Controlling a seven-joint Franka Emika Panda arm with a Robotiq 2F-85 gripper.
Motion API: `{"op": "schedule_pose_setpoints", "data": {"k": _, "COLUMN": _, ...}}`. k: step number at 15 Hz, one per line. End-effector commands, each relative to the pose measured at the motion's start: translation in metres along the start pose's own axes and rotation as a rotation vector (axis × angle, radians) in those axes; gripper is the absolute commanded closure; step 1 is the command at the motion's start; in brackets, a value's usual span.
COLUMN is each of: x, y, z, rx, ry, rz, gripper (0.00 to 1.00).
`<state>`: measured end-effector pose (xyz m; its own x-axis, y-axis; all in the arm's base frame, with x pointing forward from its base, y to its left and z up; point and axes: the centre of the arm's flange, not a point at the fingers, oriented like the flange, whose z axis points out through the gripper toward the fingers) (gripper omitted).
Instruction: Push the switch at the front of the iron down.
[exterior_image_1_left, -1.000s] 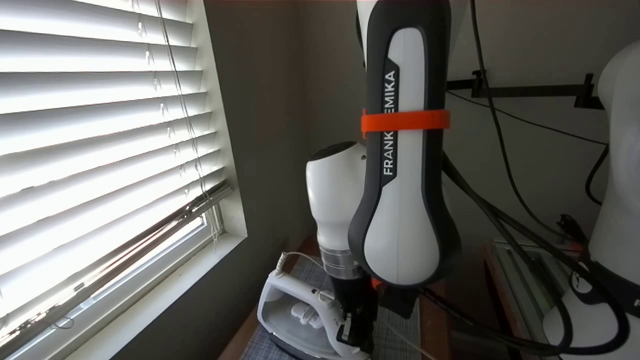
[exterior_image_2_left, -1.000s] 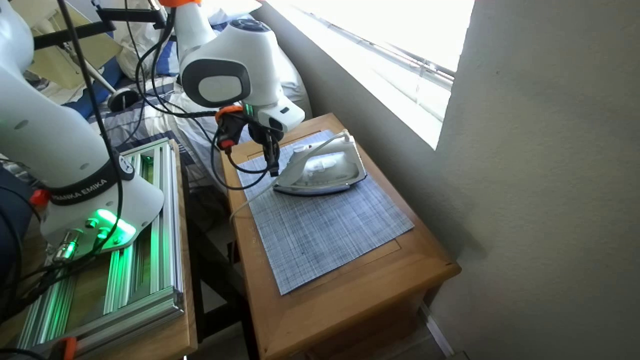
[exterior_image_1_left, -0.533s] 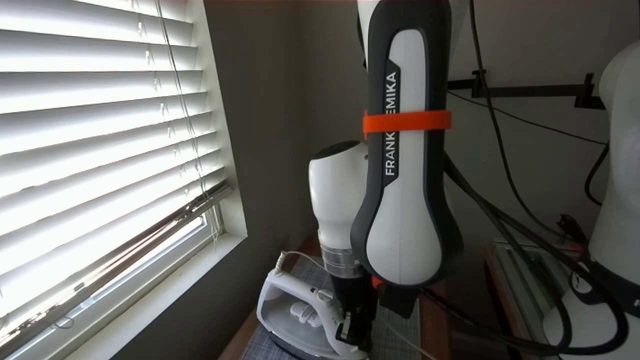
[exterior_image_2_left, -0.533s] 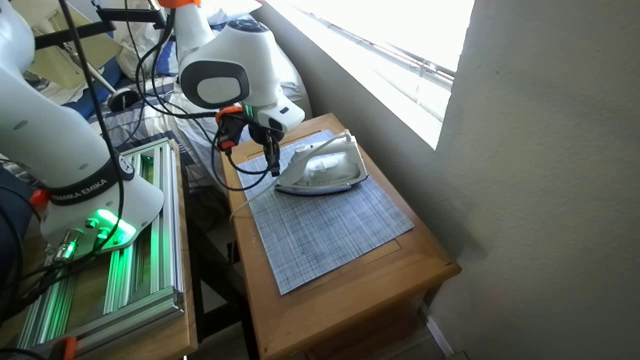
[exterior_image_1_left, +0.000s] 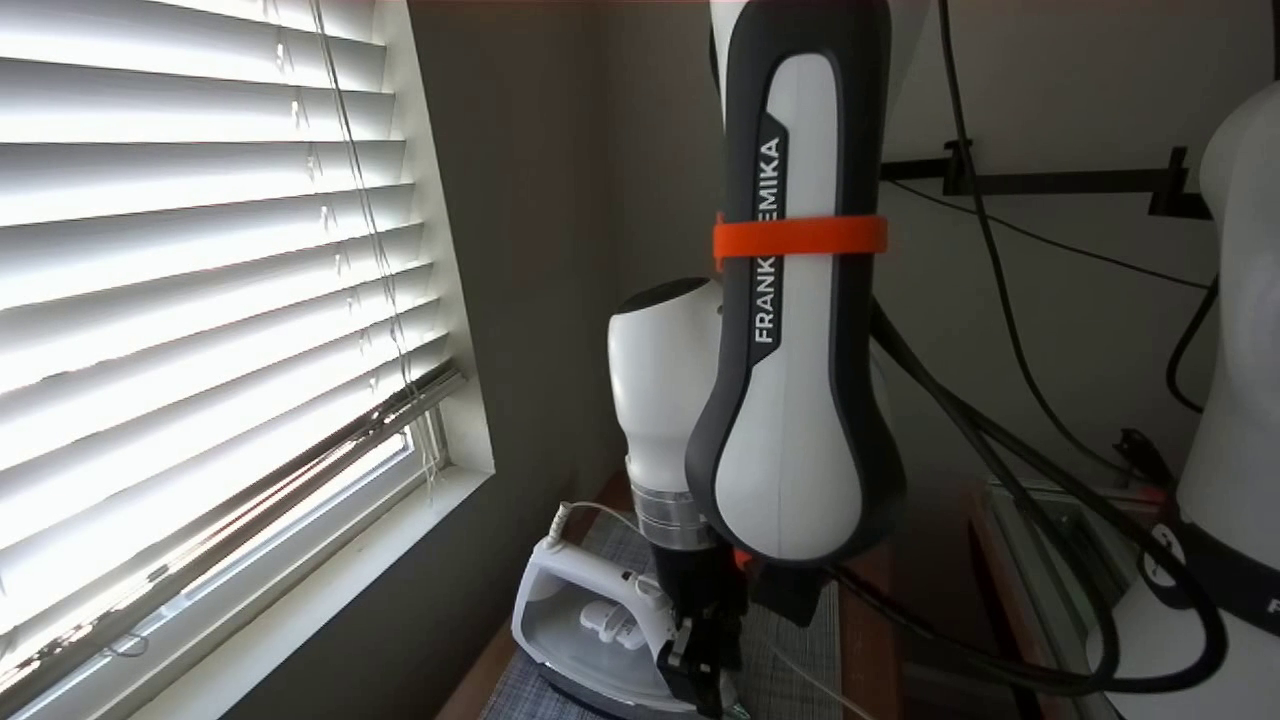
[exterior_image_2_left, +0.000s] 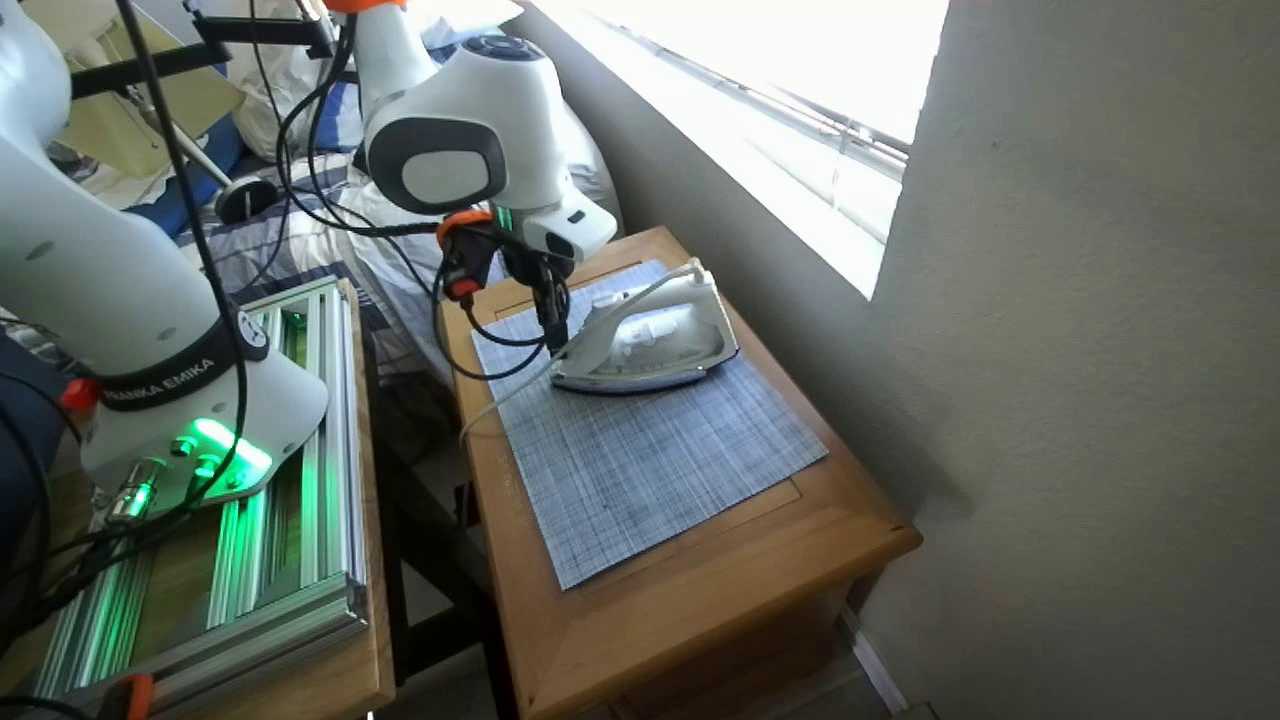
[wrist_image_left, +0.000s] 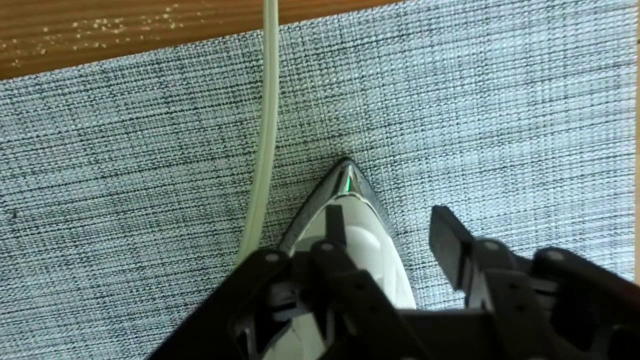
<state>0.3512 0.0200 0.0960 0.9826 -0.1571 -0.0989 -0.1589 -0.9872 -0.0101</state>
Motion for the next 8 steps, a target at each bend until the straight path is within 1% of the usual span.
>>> {"op": "schedule_pose_setpoints", "data": {"k": 1, "x": -0.061, "y": 0.015, "z": -0.039, "rx": 0.015, "ry": 0.001, "rz": -0.027, "gripper": 0.20}}
{"op": "schedule_pose_setpoints", "data": {"k": 3, "x": -0.057, "y": 0.012, "z": -0.044, "rx": 0.006, "ry": 0.006, "rz": -0.037, "gripper": 0.06}}
{"op": "schedule_pose_setpoints", "data": {"k": 4, "x": -0.056, "y": 0.012, "z": -0.047, "rx": -0.005, "ry": 0.013, "rz": -0.037, "gripper": 0.02}}
{"op": "schedule_pose_setpoints", "data": {"k": 5, "x": -0.054, "y": 0.011, "z": -0.050, "rx": -0.014, "ry": 0.012, "rz": -0.036, "gripper": 0.00}}
{"op": "schedule_pose_setpoints", "data": {"k": 8, "x": -0.049, "y": 0.014, "z": -0.059, "rx": -0.054, "ry": 0.019, "rz": -0.031, "gripper": 0.00}}
